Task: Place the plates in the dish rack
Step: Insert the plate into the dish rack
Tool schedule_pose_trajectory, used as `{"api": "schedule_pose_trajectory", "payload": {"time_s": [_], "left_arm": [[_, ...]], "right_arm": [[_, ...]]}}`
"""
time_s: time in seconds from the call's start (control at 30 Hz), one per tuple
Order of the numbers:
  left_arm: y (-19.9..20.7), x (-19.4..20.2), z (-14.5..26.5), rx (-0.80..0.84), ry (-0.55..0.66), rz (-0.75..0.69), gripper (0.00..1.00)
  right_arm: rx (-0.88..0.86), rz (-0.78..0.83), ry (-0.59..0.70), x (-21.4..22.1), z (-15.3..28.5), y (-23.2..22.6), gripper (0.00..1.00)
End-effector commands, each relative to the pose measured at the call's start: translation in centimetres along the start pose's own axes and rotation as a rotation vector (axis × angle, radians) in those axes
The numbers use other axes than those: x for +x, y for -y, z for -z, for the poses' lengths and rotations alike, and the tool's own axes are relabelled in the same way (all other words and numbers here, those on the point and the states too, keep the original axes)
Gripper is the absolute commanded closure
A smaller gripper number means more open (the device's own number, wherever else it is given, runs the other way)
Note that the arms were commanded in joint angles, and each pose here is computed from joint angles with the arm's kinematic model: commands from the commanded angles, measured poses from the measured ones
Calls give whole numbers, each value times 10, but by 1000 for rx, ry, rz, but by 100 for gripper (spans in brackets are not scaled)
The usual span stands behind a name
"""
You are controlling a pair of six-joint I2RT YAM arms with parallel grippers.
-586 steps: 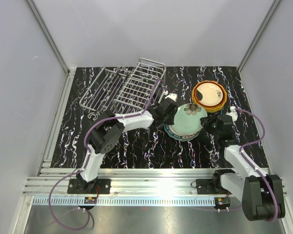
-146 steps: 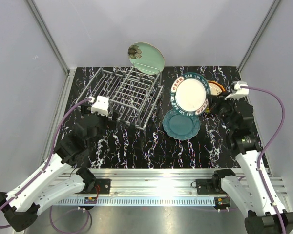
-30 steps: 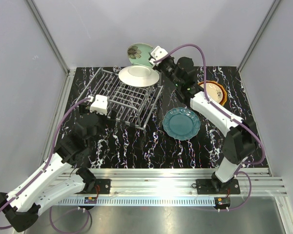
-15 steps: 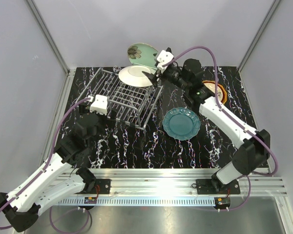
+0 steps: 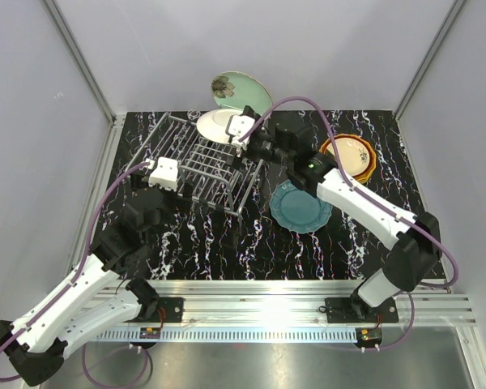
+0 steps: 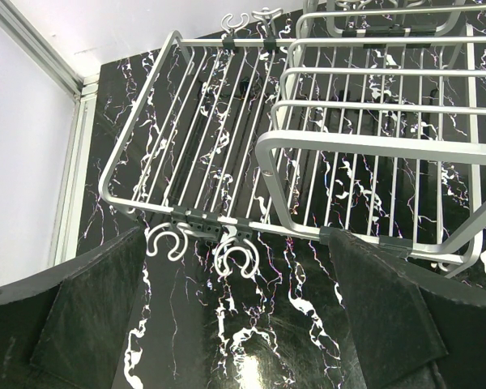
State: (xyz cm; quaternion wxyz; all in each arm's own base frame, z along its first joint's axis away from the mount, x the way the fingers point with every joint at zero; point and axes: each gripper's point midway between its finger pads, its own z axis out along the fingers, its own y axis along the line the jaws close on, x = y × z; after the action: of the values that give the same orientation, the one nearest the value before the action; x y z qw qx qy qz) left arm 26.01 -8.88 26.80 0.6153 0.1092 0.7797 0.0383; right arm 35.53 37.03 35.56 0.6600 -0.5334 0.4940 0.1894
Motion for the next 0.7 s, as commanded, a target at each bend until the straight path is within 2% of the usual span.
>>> {"api": "schedule_pose_trajectory", "payload": {"time_s": [0.0, 0.3, 0.67], "left_arm": [[-2, -18, 0, -6, 59, 37, 1], [-3, -19, 0, -9, 62, 39, 1], [-1, -18, -1, -3, 59, 36, 1]], "right_arm": [[-5, 50, -49, 12, -9, -4, 0], [100, 194, -194, 49, -38, 11, 0], [347, 332, -228, 49, -48, 62, 0]]}}
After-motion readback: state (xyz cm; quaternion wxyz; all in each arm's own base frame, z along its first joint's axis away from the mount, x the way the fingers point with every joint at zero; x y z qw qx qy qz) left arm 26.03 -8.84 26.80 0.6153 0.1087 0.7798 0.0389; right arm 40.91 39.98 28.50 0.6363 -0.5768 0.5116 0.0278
